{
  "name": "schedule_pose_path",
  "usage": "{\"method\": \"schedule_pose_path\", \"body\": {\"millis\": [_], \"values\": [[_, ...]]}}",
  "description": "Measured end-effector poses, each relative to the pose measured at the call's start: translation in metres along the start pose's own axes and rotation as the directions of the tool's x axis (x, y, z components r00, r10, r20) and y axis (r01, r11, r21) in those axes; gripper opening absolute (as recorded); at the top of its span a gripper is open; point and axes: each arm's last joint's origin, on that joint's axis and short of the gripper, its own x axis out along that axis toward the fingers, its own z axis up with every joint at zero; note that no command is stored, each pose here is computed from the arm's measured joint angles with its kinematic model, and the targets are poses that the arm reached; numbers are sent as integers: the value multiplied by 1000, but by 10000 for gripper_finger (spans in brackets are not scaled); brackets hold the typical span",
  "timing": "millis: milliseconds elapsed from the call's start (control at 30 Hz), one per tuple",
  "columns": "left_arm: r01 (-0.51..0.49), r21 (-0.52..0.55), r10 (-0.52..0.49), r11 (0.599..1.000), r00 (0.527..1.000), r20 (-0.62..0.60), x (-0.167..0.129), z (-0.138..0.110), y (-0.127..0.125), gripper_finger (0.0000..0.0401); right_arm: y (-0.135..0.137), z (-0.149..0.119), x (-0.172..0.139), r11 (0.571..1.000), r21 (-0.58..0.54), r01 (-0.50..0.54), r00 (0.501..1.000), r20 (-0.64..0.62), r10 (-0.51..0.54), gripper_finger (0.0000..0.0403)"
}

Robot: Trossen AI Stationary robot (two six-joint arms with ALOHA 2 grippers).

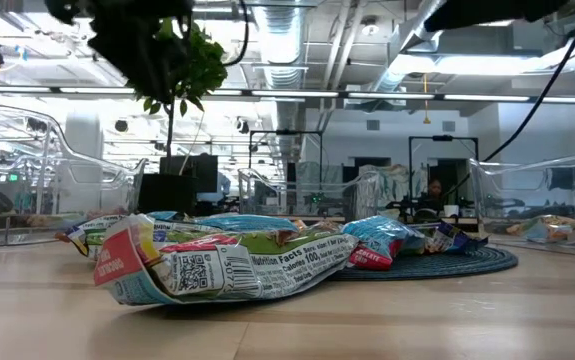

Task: Pick and place Granola Bars by type
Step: Put the bottom left blue granola bar into the top transparent bin

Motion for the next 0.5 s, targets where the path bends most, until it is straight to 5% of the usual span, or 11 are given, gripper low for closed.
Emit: {"method": "schedule_pose_path", "body": {"millis": [333, 500], "values": [[232, 110, -248, 967, 953, 174, 19, 7, -14, 129, 1, -1, -6, 1000, -6, -20, 1000, 6, 20, 120], [257, 153, -283, 954, 941, 184, 37, 7, -38, 129, 1, -1, -7, 1000, -6, -23, 1000, 8, 23, 120]]}}
